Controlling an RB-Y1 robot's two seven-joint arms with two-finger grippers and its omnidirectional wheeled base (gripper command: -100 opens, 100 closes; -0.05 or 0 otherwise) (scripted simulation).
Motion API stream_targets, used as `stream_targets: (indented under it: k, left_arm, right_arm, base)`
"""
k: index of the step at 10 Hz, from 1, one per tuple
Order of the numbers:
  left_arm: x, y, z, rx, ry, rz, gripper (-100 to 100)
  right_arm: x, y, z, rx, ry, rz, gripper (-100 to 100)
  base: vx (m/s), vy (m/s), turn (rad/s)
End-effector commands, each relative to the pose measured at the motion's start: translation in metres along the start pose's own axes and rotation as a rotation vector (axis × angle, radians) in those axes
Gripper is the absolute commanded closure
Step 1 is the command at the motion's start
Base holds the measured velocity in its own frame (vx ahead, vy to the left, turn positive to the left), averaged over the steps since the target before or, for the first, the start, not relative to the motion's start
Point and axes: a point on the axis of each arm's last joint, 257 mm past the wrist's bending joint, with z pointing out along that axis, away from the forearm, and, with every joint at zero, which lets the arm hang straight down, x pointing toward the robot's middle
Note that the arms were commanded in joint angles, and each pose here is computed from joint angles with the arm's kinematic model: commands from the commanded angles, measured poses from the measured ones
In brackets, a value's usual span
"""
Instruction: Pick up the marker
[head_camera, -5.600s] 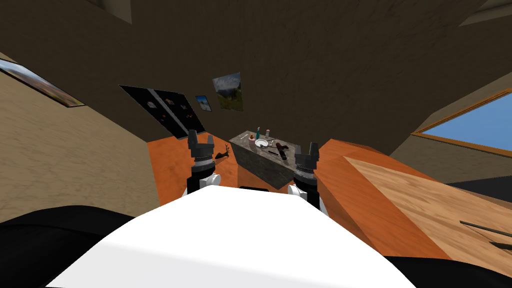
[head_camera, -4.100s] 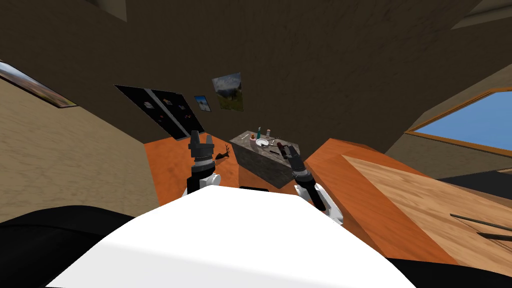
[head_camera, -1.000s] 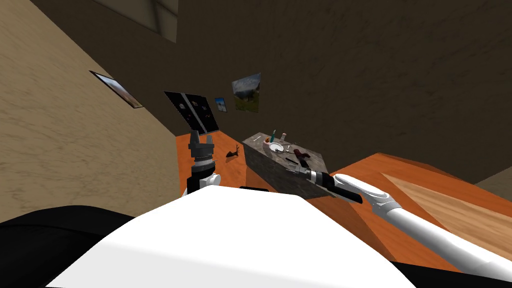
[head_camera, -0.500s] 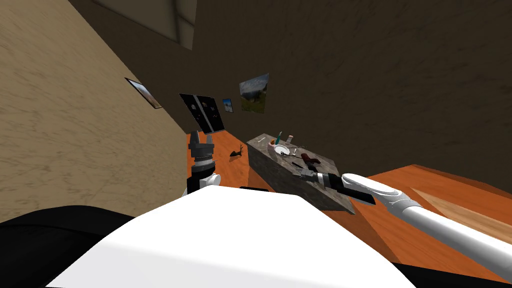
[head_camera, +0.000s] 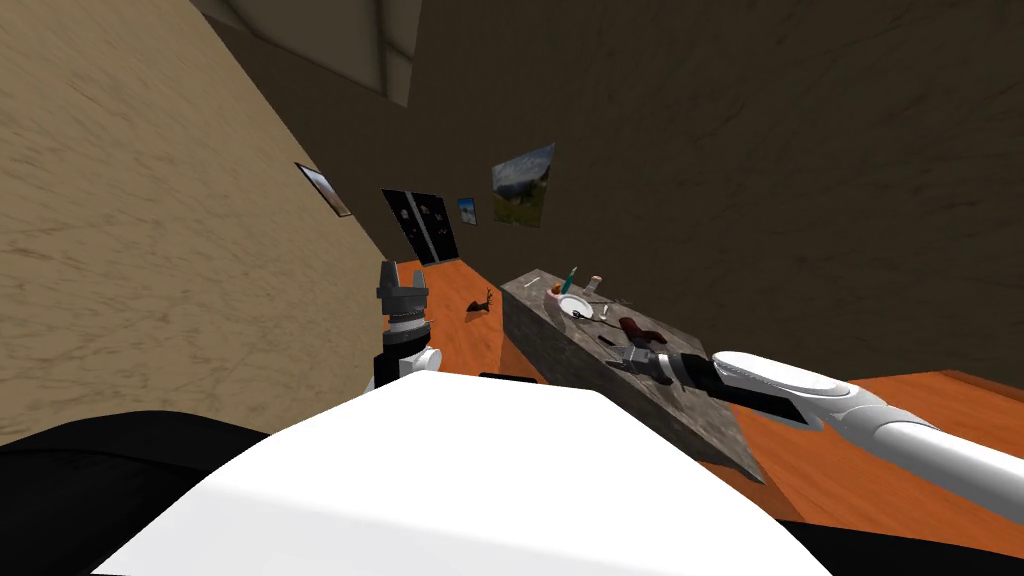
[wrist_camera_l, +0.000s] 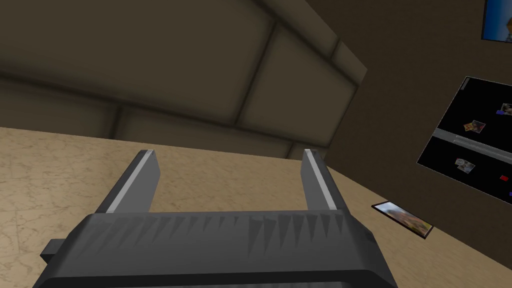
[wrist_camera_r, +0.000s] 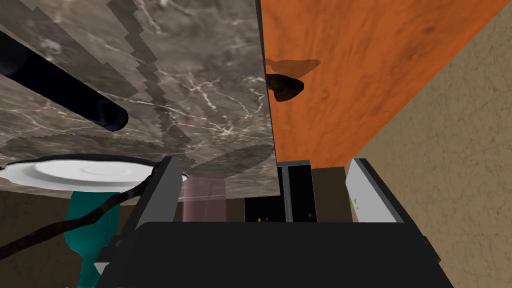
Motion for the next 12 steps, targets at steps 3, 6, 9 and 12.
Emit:
stream_targets:
  k: [3, 6, 9, 12]
  left_arm:
    - [0.0, 0.0, 0.0, 0.0, 0.0, 0.0, 0]
    - [0.0, 0.0, 0.0, 0.0, 0.0, 0.0, 0]
    - [0.0, 0.0, 0.0, 0.0, 0.0, 0.0, 0]
    - [0.0, 0.0, 0.0, 0.0, 0.0, 0.0, 0]
  right_arm:
    - [0.038, -0.022, -0.02, 0.051, 0.106, -0.016, -100]
    - [0.083, -0.038, -0.046, 0.094, 0.225, -0.026, -100]
    - [0.104, -0.043, -0.058, 0.11, 0.279, -0.028, -100]
    - [0.161, -0.048, -0.092, 0.137, 0.417, -0.023, -100]
  base:
    - [0.058, 0.023, 0.138]
    - [0.037, 0.008, 0.154]
    - [0.064, 0.015, 0.11]
    - [0.049, 0.016, 0.216]
